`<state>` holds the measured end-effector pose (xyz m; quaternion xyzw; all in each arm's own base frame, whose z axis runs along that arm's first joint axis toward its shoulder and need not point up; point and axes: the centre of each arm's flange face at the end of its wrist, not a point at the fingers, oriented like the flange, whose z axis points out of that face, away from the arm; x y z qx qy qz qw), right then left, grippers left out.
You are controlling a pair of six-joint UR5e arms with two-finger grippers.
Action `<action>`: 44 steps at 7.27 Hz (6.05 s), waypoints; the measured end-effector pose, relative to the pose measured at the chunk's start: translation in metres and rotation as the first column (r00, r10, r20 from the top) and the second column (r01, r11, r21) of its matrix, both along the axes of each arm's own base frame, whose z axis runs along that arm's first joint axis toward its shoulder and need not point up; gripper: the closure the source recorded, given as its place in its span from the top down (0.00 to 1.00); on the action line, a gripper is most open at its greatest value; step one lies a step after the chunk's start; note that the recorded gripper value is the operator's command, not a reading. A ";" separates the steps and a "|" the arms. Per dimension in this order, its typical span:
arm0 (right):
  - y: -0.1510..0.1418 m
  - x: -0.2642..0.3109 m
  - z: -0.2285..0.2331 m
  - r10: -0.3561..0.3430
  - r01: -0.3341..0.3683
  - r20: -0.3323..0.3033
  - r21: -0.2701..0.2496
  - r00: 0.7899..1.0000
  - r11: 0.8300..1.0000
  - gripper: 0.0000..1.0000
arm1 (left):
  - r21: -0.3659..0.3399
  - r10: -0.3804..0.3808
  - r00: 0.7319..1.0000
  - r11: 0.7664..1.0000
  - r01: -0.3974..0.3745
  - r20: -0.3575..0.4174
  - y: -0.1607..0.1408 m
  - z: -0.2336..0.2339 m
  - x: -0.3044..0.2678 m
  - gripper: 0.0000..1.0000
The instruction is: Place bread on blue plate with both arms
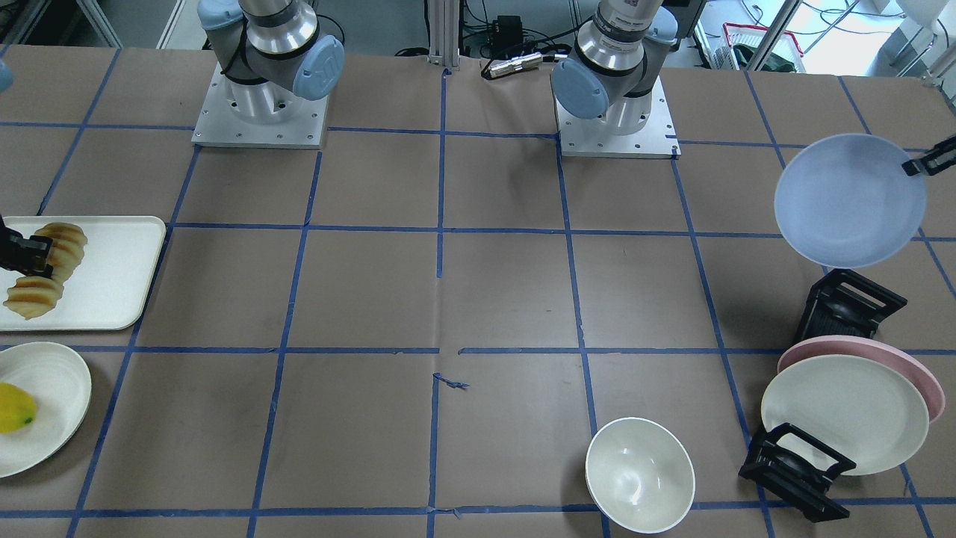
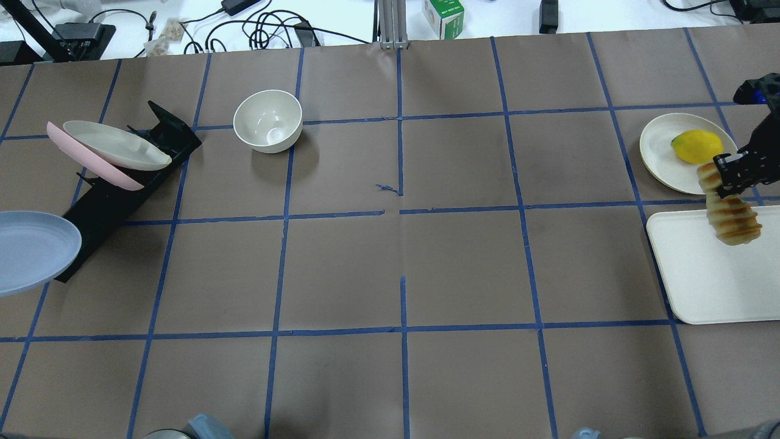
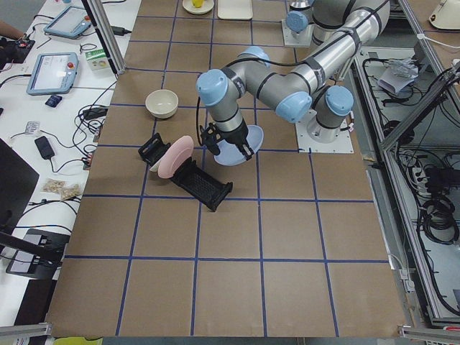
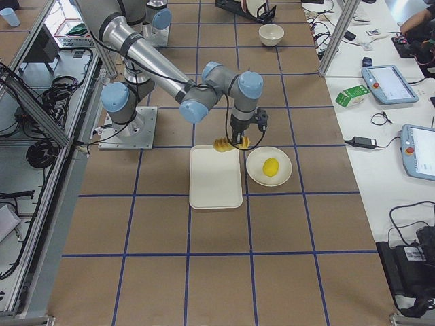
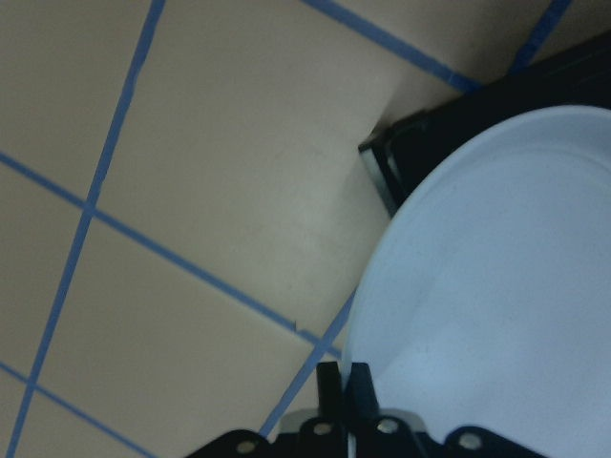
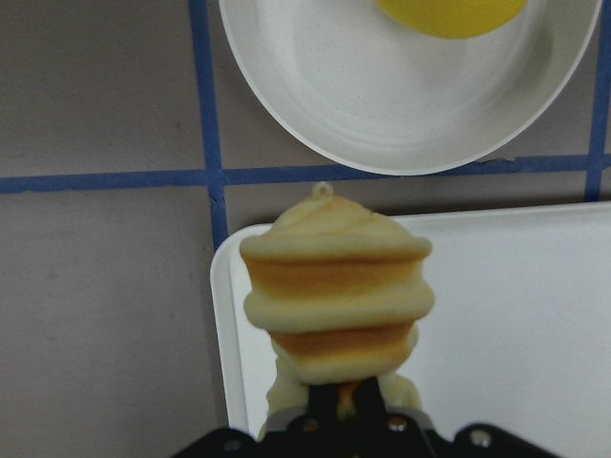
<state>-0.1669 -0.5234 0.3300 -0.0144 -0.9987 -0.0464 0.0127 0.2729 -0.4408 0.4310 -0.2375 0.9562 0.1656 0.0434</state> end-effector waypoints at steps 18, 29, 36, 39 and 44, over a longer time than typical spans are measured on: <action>-0.026 0.443 0.001 -0.171 0.172 0.021 -0.033 0.985 0.985 0.00 | -0.475 -0.278 0.949 0.862 0.177 -0.151 -0.075 -0.177 -0.441 1.00; 0.017 0.548 -0.100 -0.164 0.166 0.056 -0.032 0.985 0.986 1.00 | -0.362 -0.537 0.843 0.792 0.492 -0.032 -0.062 0.071 -0.401 1.00; -0.006 0.370 0.084 -0.133 0.133 0.017 -0.029 0.991 0.991 1.00 | -0.382 -0.514 0.858 0.795 0.471 -0.011 -0.052 0.075 -0.390 1.00; 0.012 0.273 0.137 -0.170 0.169 -0.051 -0.039 0.984 0.985 1.00 | -0.385 -0.509 0.861 0.797 0.466 -0.012 -0.051 0.074 -0.390 1.00; 0.050 0.288 0.162 -0.152 0.153 0.027 -0.053 0.988 0.987 1.00 | -0.387 -0.505 0.863 0.799 0.461 -0.016 -0.051 0.074 -0.389 1.00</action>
